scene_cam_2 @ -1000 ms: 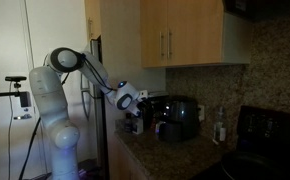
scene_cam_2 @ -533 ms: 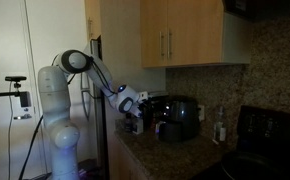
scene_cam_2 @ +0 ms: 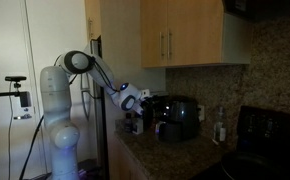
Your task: Turn off the air fryer
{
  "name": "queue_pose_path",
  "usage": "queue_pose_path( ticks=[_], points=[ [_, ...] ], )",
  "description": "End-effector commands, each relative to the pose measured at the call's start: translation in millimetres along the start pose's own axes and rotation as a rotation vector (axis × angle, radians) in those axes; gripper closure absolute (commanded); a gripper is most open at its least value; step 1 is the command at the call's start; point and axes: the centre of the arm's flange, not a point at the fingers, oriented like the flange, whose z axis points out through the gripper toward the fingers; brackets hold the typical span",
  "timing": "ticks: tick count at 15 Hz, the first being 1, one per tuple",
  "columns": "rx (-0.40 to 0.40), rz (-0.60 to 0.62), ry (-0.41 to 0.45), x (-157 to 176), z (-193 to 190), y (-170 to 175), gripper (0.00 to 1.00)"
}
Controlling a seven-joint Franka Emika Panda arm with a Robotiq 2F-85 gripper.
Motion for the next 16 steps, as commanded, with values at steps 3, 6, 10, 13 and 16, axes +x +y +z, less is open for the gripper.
queue_pose_path(
  ticks=[3,6,10,13,16],
  points=[
    [-0.063,0.04,-0.007,-18.7,43.0,13.6,0.0],
    [-0.069,0.079,0.033,-11.9,52.9,17.4,0.0],
    [-0.057,0.084,0.01,15.9,35.1,24.2,0.0],
    [-0.045,0.088,-0.107,7.9,37.7,17.4,0.0],
    [-0.054,0.097,-0.162,0.7,42.8,13.7,0.0]
  ],
)
